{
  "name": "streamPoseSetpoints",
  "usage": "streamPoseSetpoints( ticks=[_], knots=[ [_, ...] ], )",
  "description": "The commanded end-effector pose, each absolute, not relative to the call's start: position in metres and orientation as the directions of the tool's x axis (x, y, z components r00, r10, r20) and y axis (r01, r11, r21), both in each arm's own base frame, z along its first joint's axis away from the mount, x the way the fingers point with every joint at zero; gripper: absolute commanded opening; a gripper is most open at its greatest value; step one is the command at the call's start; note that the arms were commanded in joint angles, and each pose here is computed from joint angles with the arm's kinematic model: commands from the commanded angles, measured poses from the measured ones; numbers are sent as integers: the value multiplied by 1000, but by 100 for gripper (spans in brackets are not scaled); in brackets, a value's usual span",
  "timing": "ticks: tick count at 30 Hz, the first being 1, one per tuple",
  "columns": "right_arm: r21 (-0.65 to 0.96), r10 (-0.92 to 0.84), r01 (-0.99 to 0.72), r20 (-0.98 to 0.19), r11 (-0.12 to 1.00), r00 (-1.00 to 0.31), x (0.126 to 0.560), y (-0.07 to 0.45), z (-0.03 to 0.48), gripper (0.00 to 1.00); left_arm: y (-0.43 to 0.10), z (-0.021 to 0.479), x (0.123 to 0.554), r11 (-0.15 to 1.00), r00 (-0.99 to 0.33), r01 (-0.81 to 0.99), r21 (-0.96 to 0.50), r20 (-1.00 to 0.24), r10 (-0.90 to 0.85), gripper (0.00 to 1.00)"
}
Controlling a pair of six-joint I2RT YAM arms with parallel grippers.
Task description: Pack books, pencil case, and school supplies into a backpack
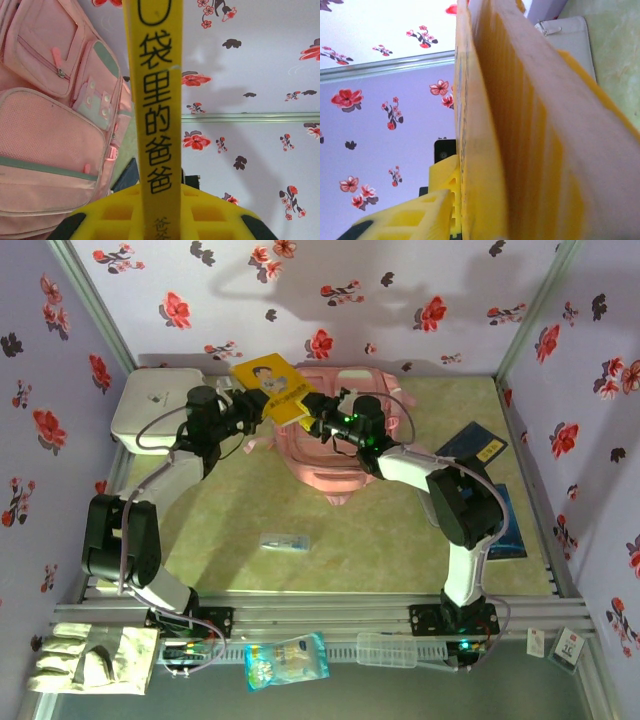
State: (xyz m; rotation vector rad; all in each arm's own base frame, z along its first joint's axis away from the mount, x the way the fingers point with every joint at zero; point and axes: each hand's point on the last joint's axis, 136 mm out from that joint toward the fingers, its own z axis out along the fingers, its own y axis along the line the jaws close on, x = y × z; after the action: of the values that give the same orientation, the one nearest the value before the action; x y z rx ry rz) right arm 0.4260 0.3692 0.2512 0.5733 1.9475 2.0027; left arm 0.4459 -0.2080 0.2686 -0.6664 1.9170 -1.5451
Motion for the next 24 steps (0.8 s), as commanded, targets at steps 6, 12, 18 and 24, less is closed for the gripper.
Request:
streamPoseSetpoints(
  ticks=[6, 12, 18, 24],
  knots=[
    [999, 527, -16, -38, 46, -849, 431, 349, 257, 0, -208, 290, 434, 335, -710, 92, -938, -297, -638, 44],
    [971, 579, -56, -183, 231, -795, 429, 309, 248, 0, -195, 240, 421, 631, -752, 53, -774, -446, -485, 69],
    [871, 592, -54, -376, 488, -713, 420, 251, 240, 0, -208, 217, 407, 816, -782, 190, -546, -586, -210, 90],
    [729, 592, 34, -526, 683, -610, 407, 183, 239, 0, -258, 202, 401, 817, -743, 459, -348, -655, 138, 100]
  ],
)
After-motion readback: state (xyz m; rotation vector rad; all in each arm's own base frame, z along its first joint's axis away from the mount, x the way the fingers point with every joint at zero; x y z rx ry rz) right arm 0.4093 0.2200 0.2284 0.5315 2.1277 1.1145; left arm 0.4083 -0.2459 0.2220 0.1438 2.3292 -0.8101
